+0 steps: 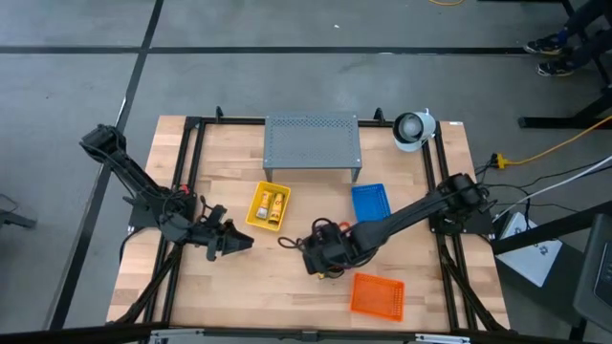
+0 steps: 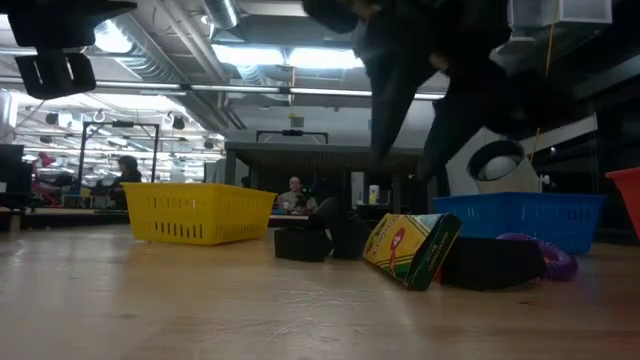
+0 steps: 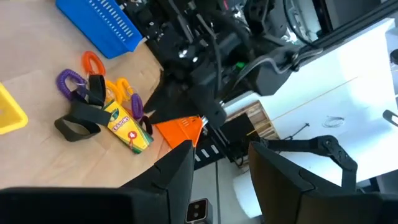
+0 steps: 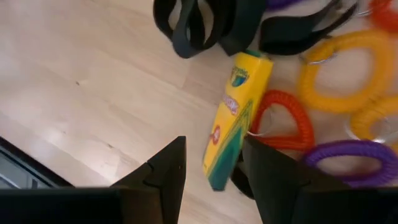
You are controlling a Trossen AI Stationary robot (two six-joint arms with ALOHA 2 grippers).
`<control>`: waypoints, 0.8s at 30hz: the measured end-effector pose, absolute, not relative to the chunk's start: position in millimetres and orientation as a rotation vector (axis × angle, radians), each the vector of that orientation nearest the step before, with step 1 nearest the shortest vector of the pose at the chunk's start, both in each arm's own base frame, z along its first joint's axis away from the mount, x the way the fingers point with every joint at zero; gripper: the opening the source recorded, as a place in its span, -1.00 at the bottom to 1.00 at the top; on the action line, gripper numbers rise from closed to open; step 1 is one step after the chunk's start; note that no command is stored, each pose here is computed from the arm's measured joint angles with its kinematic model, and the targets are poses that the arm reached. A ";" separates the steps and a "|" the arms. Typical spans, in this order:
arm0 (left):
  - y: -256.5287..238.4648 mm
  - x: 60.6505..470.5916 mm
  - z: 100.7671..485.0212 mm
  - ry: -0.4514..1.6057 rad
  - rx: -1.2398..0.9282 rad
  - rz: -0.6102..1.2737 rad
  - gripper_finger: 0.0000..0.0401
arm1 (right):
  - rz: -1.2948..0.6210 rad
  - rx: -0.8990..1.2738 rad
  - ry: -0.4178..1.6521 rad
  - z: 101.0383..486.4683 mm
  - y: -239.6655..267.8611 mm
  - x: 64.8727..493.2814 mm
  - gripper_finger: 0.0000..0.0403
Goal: Pick & Place Office Desk Supplies
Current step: Put the yellow box of crayons into the yellow bin
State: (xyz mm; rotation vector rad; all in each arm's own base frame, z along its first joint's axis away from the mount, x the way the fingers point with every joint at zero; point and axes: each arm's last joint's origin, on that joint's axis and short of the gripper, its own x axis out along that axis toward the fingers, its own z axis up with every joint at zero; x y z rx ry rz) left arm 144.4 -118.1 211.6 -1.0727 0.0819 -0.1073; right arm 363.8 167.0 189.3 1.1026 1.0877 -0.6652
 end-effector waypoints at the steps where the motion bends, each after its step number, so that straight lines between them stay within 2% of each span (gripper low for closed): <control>1: -118.1 144.4 211.5 0.082 -1.071 -0.107 -0.24 | -0.668 1.102 1.089 186.4 167.2 365.0 -0.21; 11: -117.6 144.3 205.3 0.126 -1.058 -0.071 -0.24 | -0.682 1.103 1.149 163.7 167.3 372.0 -0.21; 24: -117.0 144.4 202.6 0.142 -1.070 -0.049 -0.24 | -0.689 1.135 1.169 162.9 154.8 377.3 -0.21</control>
